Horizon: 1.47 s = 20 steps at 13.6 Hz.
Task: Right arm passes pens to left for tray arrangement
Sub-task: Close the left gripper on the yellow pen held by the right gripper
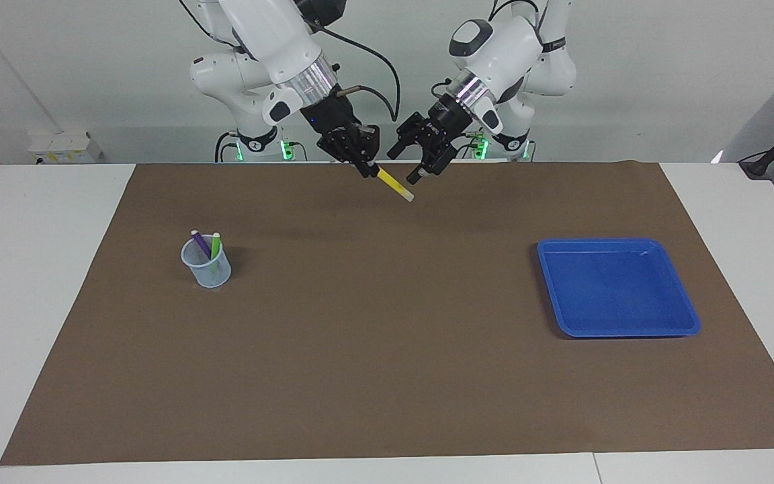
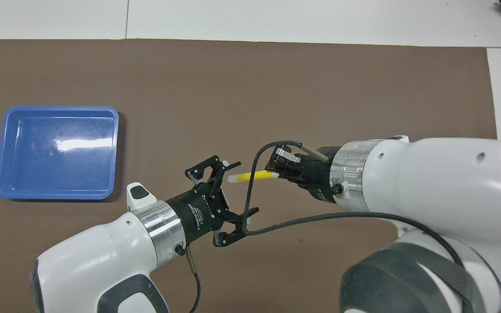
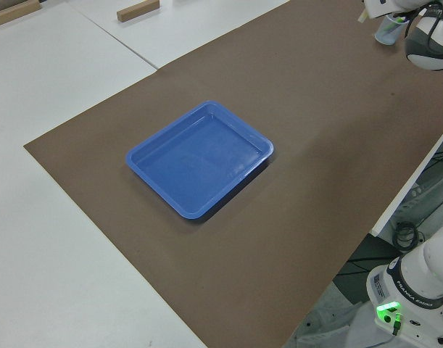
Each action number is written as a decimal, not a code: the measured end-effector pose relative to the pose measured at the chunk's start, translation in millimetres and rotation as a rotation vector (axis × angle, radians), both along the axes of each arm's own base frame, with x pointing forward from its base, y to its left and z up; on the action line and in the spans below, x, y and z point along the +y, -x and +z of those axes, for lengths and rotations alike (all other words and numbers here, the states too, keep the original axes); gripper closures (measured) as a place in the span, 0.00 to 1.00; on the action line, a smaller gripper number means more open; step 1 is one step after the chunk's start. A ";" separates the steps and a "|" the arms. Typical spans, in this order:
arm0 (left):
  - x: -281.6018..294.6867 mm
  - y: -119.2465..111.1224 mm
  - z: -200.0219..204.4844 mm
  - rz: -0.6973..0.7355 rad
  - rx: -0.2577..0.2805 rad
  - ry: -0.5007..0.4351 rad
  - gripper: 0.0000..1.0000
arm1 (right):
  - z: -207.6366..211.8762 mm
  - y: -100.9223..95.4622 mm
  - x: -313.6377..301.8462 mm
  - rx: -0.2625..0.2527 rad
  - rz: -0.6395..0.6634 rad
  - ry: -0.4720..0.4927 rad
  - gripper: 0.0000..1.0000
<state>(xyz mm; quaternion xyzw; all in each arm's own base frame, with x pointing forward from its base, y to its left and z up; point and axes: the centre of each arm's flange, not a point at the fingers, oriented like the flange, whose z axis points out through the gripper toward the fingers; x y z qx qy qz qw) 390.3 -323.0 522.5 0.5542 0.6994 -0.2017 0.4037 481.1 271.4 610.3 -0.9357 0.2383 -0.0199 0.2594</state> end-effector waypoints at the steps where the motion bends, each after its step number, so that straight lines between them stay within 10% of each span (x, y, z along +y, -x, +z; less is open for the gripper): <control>1: -1.9 -1.6 0.2 0.008 0.000 0.008 0.00 | -0.3 3.8 -0.1 0.001 0.002 0.002 0.82; 7: -15.5 -0.3 0.2 0.001 -0.002 0.023 0.20 | -11.3 17.0 4.3 0.017 0.018 0.014 0.82; 20: -19.5 8.8 4.0 -0.060 0.002 0.020 0.22 | -11.1 17.5 4.4 0.006 0.013 0.010 0.82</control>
